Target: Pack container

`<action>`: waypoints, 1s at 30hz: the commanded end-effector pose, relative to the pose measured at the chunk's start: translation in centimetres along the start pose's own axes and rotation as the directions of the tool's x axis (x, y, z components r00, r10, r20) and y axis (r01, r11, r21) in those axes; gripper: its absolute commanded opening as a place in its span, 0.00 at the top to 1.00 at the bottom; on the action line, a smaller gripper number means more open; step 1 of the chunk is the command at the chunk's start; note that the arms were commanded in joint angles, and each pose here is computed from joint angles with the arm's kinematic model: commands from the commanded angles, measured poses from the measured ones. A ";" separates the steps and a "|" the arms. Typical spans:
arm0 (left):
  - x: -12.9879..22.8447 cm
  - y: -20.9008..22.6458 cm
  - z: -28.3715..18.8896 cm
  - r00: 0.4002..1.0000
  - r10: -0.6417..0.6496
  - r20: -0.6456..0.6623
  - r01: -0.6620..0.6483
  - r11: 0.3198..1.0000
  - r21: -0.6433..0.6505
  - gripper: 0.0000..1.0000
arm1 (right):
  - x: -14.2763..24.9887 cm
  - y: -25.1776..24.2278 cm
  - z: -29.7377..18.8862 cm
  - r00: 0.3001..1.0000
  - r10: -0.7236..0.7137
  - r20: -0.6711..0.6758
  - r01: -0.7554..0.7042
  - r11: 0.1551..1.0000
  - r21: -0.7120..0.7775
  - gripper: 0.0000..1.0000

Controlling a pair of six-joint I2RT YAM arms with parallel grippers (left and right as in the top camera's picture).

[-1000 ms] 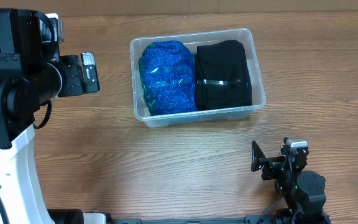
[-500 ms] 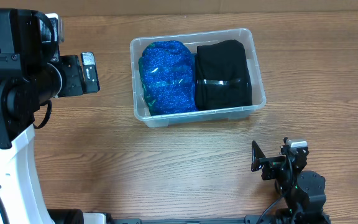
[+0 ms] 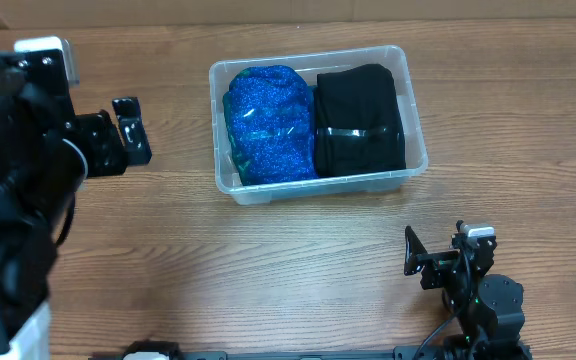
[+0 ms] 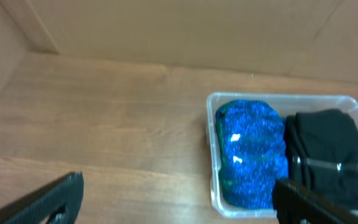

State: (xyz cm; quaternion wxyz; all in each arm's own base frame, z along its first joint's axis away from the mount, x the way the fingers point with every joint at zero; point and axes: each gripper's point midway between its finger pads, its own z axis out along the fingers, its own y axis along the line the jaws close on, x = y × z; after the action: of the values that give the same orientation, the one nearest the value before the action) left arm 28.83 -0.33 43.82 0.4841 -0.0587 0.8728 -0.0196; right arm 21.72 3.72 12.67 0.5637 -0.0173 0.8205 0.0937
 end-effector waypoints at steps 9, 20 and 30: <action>14.3 1.6 4.5 0.979 -0.006 0.206 -0.003 0.999 0.045 0.00 | 0.2 -0.1 0.1 1.000 0.005 0.002 -0.005 1.000 0.000 0.00; 23.9 2.9 7.3 0.945 -0.068 0.319 0.046 0.996 0.075 0.00 | 0.2 -0.1 0.1 1.000 0.005 0.002 -0.005 1.000 0.000 0.00; 27.8 3.2 11.1 0.945 -0.068 0.320 0.046 0.996 0.075 0.00 | 0.2 -0.1 0.1 1.000 0.005 0.002 -0.005 1.000 0.000 0.00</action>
State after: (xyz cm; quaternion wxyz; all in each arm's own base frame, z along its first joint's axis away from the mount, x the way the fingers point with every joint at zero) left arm 23.11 -0.19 15.15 0.6192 -0.0685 0.7806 -0.0495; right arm 21.75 3.72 12.69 0.5646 -0.0175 0.8198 0.0937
